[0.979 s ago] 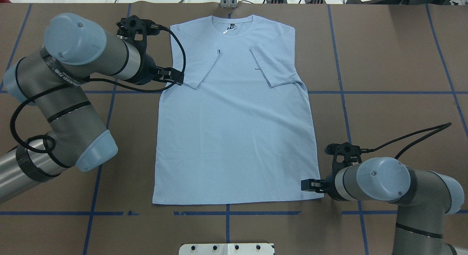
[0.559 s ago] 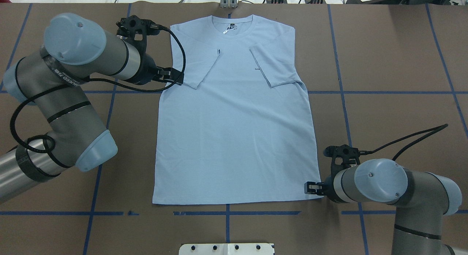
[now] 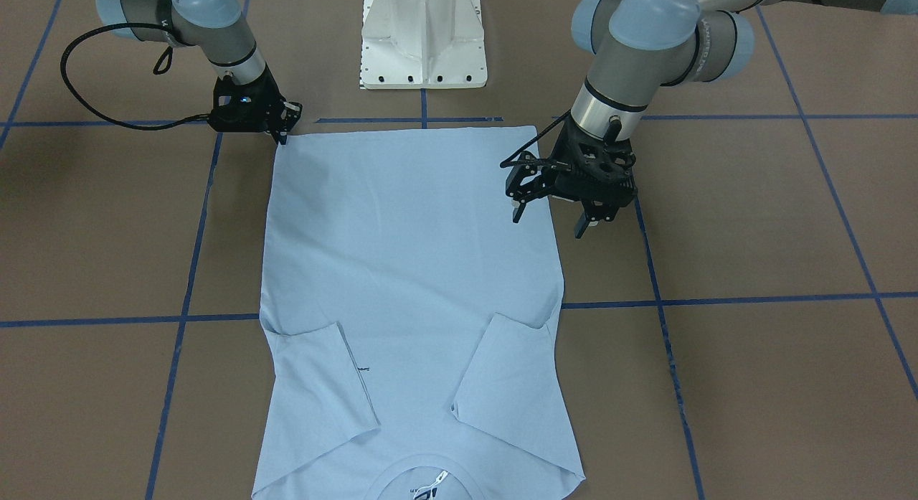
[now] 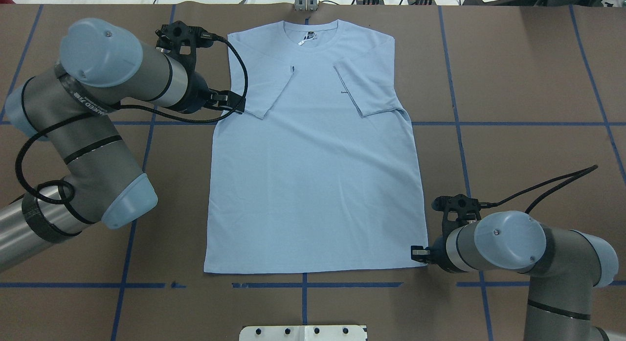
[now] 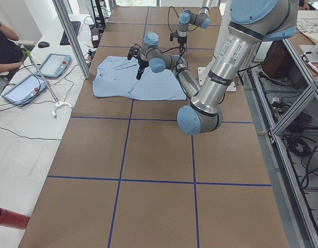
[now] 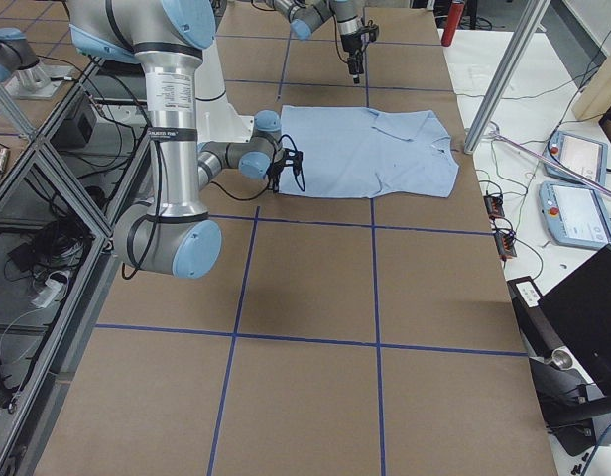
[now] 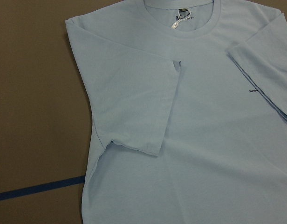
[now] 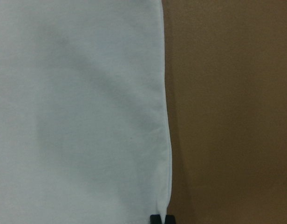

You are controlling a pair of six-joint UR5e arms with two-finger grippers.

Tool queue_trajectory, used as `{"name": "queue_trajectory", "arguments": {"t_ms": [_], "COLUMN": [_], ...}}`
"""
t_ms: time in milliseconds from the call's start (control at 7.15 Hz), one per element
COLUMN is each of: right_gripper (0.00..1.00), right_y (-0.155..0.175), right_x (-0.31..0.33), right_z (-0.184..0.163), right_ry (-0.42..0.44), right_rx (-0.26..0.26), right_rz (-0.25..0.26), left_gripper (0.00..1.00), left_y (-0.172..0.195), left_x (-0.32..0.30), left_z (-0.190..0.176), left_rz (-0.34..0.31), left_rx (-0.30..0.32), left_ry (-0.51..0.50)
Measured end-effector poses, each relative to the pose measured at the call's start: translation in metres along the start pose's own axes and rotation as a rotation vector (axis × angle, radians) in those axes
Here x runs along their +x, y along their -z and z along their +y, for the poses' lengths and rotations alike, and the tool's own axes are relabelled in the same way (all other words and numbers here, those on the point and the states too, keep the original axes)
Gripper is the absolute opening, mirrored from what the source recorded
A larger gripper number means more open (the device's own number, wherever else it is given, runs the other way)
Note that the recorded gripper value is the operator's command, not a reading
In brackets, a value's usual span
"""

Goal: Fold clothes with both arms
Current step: 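Move the right gripper to the hem corner while the left gripper lowers, then grasp both hem corners nearest the robot with left and right grippers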

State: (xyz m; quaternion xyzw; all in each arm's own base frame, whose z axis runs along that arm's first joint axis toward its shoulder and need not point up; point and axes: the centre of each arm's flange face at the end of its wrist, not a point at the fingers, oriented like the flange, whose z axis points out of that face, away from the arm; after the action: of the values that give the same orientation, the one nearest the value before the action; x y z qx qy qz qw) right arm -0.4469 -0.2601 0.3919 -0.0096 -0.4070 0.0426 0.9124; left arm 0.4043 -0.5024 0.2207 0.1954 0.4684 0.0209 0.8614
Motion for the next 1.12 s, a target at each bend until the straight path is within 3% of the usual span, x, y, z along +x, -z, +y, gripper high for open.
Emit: {"name": "queue_trajectory", "arguments": {"t_ms": [280,420,699,979,1119], "right_gripper": [0.00,0.00,0.00,0.00,0.00], "right_y": [0.021,0.036,0.057,0.063,0.065], "right_x": [-0.008,-0.012,-0.016,-0.018,-0.020], "right_z": [0.000,-0.003,-0.011,-0.017,-0.018], "right_ry": [0.004,0.003,-0.005,-0.010,-0.011], "right_rx": [0.009,0.024,0.054,0.065,0.068], "right_rz": [-0.043,-0.072,-0.111,-0.125,-0.130], "left_gripper": [1.00,1.00,1.00,1.00,1.00], "left_y": [-0.005,-0.014,-0.034,-0.048,-0.053], "left_x": [-0.005,-0.010,0.012,0.040,0.045], "left_z": [0.012,0.041,0.133,0.212,0.235], "left_rz": [0.002,0.006,-0.009,-0.076,-0.121], "left_rx": [-0.035,-0.093,-0.177,-0.203,-0.206], "left_ry": [0.030,0.074,0.192,0.328,0.355]}}
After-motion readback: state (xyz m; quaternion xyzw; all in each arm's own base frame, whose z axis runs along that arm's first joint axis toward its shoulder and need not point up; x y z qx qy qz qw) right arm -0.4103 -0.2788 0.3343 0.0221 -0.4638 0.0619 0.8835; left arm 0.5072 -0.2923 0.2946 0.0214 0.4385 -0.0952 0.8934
